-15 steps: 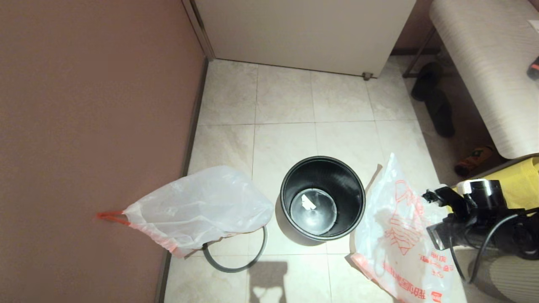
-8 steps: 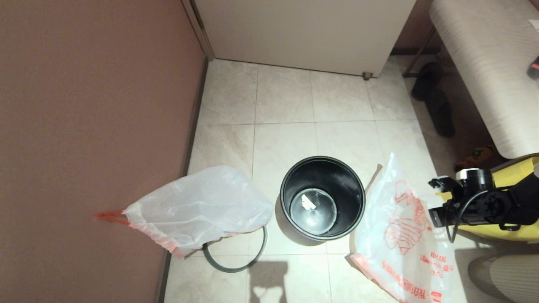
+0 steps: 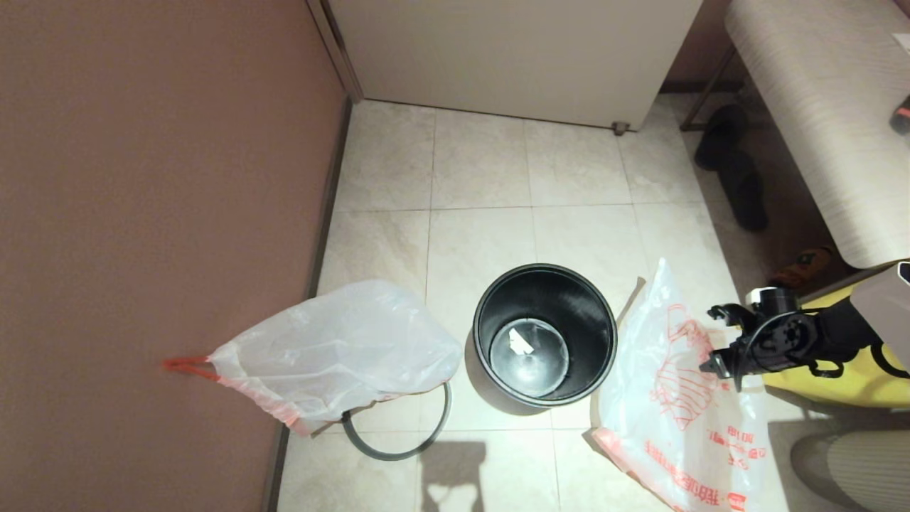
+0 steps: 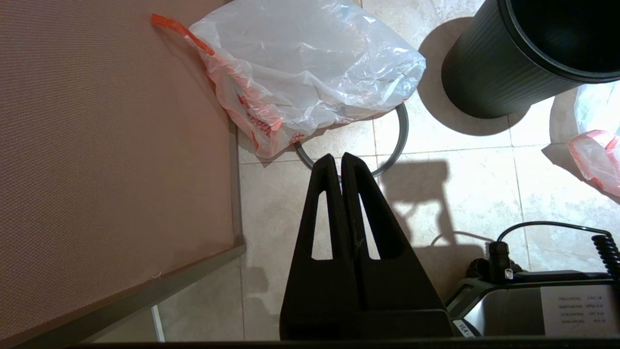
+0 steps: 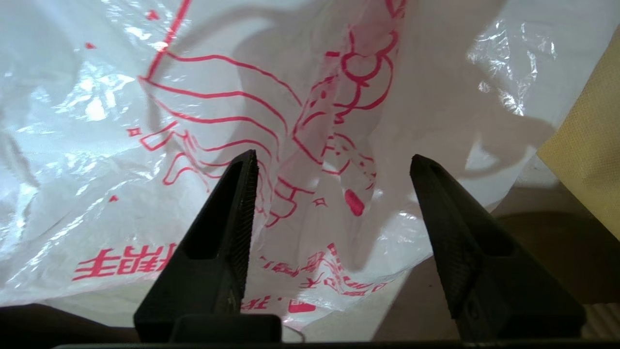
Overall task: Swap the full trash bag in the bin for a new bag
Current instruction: Pick up a new trash bag
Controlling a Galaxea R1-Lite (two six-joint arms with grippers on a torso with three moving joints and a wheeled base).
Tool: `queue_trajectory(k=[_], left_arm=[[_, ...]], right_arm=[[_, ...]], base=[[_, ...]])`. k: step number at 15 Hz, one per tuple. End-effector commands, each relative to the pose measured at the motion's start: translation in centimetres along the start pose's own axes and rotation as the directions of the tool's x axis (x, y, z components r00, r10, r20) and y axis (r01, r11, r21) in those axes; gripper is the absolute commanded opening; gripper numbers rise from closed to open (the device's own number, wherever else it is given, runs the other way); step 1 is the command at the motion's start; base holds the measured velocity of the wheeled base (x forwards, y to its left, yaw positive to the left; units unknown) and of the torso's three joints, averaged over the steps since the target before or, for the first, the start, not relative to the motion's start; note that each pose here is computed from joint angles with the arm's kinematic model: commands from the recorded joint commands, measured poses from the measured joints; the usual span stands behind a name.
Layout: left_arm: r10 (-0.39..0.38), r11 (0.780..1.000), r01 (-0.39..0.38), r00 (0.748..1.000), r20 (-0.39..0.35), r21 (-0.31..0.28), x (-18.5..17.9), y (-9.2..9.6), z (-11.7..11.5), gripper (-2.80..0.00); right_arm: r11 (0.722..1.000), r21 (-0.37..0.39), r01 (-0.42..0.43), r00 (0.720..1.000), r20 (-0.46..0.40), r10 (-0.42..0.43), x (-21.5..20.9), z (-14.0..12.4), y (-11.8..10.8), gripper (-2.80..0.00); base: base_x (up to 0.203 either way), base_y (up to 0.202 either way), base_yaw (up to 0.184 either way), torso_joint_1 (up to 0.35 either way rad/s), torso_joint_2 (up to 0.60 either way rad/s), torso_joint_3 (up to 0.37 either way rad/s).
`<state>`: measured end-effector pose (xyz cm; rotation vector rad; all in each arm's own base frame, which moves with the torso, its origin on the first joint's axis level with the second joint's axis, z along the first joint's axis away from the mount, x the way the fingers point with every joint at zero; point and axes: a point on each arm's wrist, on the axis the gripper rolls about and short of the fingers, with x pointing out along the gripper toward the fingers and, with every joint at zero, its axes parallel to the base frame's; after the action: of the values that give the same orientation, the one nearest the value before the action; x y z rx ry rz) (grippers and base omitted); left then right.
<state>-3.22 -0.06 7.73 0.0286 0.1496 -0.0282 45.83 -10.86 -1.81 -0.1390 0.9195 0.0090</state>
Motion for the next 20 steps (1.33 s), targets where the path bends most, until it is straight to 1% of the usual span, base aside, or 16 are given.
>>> queue_trajectory(k=[1, 4, 7, 8, 10, 11, 13, 15, 17, 20], left_arm=[[0.000, 1.000, 0.000, 1.000, -0.002, 0.000, 0.0, 0.0, 0.0, -2.80], [0.000, 1.000, 0.000, 1.000, -0.002, 0.000, 0.0, 0.0, 0.0, -2.80], [0.000, 1.000, 0.000, 1.000, -0.002, 0.000, 0.0, 0.0, 0.0, -2.80], [0.000, 1.000, 0.000, 1.000, -0.002, 0.000, 0.0, 0.0, 0.0, -2.80], [0.000, 1.000, 0.000, 1.000, -0.002, 0.000, 0.0, 0.0, 0.0, -2.80], [0.000, 1.000, 0.000, 1.000, -0.002, 0.000, 0.0, 0.0, 0.0, -2.80], [0.000, 1.000, 0.000, 1.000, -0.001, 0.000, 0.0, 0.0, 0.0, -2.80], [0.000, 1.000, 0.000, 1.000, -0.002, 0.000, 0.0, 0.0, 0.0, -2.80], [0.000, 1.000, 0.000, 1.000, -0.001, 0.000, 0.0, 0.0, 0.0, -2.80], [0.000, 1.000, 0.000, 1.000, -0.002, 0.000, 0.0, 0.0, 0.0, -2.80]], right_arm=[[1.000, -0.001, -0.001, 1.000, 0.002, 0.001, 2.3, -0.1, -0.2, 0.00], [1.000, -0.003, 0.015, 0.999, 0.046, -0.015, 4.5, 0.7, -0.8, 0.00], [1.000, -0.009, 0.014, 0.999, 0.048, -0.013, 6.9, 0.2, -0.5, 0.00], [1.000, -0.013, 0.013, 0.999, 0.051, -0.012, 7.4, 0.2, -0.3, -2.80], [1.000, -0.004, 0.009, 0.999, 0.051, -0.009, 7.4, 0.3, 0.0, -2.80], [1.000, 0.008, 0.012, 0.998, 0.060, -0.012, 6.8, 0.7, -0.2, -2.80], [0.999, 0.036, 0.021, 0.997, 0.075, -0.023, 4.9, 1.5, -0.8, -2.80], [0.998, 0.065, 0.014, 0.998, 0.063, -0.018, 2.0, 1.9, -1.4, -2.80], [0.995, 0.100, -0.028, 0.998, 0.058, 0.022, -2.2, 2.5, -1.9, -2.80], [0.979, 0.149, -0.135, 0.988, 0.092, 0.122, -11.0, 3.1, -2.1, -2.80]], base=[[0.000, 0.000, 0.000, 0.000, 0.00, 0.000], [0.000, 0.000, 0.000, 0.000, 0.00, 0.000], [0.000, 0.000, 0.000, 0.000, 0.00, 0.000], [0.000, 0.000, 0.000, 0.000, 0.00, 0.000], [0.000, 0.000, 0.000, 0.000, 0.00, 0.000], [0.000, 0.000, 0.000, 0.000, 0.00, 0.000], [0.000, 0.000, 0.000, 0.000, 0.00, 0.000], [0.000, 0.000, 0.000, 0.000, 0.00, 0.000], [0.000, 0.000, 0.000, 0.000, 0.00, 0.000], [0.000, 0.000, 0.000, 0.000, 0.00, 0.000]])
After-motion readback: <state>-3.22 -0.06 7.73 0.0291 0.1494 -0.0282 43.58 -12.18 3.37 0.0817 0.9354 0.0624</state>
